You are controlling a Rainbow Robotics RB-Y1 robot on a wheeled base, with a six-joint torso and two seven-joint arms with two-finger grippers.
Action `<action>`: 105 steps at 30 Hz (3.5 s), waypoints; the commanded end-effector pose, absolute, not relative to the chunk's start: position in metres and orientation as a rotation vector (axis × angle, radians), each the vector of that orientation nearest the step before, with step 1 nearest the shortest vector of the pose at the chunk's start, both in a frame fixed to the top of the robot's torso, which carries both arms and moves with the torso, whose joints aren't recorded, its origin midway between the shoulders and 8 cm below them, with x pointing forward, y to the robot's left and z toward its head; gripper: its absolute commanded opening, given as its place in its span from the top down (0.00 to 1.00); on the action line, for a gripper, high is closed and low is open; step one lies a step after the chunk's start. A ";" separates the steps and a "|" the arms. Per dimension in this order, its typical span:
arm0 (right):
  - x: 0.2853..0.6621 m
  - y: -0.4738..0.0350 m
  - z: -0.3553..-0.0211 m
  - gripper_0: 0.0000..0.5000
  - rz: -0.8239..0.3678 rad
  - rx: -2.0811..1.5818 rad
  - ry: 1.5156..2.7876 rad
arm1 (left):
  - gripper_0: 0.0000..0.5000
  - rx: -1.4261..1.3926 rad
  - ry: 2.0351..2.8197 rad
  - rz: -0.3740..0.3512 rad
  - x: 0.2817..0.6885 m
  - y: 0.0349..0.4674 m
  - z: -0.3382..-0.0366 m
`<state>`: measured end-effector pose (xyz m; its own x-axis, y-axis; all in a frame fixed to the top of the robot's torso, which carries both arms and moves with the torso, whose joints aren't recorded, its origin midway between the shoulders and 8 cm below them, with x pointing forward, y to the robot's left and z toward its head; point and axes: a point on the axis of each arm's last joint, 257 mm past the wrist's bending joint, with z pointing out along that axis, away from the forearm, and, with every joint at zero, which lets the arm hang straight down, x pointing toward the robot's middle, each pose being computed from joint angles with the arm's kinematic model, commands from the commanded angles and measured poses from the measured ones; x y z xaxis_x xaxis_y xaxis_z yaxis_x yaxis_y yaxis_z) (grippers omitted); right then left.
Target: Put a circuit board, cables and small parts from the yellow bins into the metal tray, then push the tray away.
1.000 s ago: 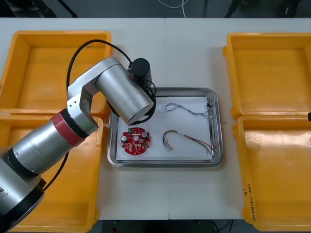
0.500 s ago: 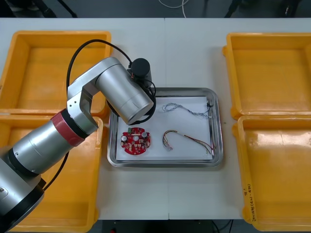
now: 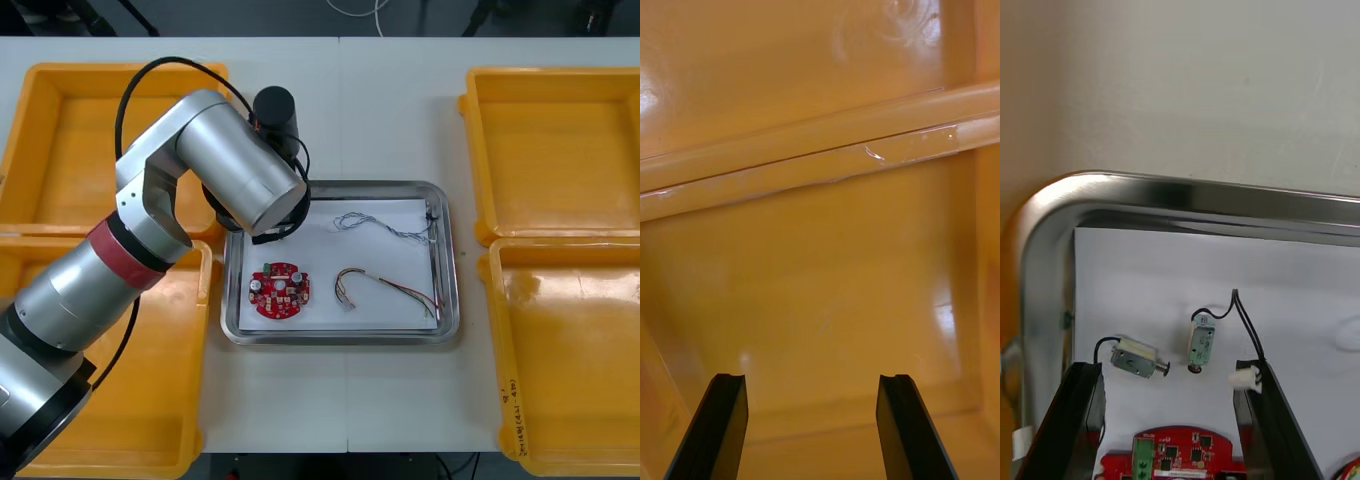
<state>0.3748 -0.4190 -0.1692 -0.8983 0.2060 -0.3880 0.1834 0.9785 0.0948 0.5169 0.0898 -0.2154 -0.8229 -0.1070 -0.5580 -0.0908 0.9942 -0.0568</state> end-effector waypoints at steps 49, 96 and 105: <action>0.368 -0.423 -0.168 0.00 0.012 0.102 2.756 | 0.00 -0.030 2.504 -0.083 0.483 0.295 -0.063; 0.408 -0.115 -0.122 0.00 -0.031 -1.158 2.431 | 0.00 -0.030 2.637 0.026 0.349 0.362 -0.164; 0.396 -0.058 -0.141 0.00 -0.057 -1.389 2.342 | 0.00 -0.030 2.637 0.026 0.349 0.362 -0.164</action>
<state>0.3950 -0.0867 -0.1510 -0.5424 -0.7759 -0.3222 -0.7670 0.6138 -0.1871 0.3549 0.3471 -0.1748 -0.8731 -0.1617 -0.4599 -0.1319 0.9866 -0.0966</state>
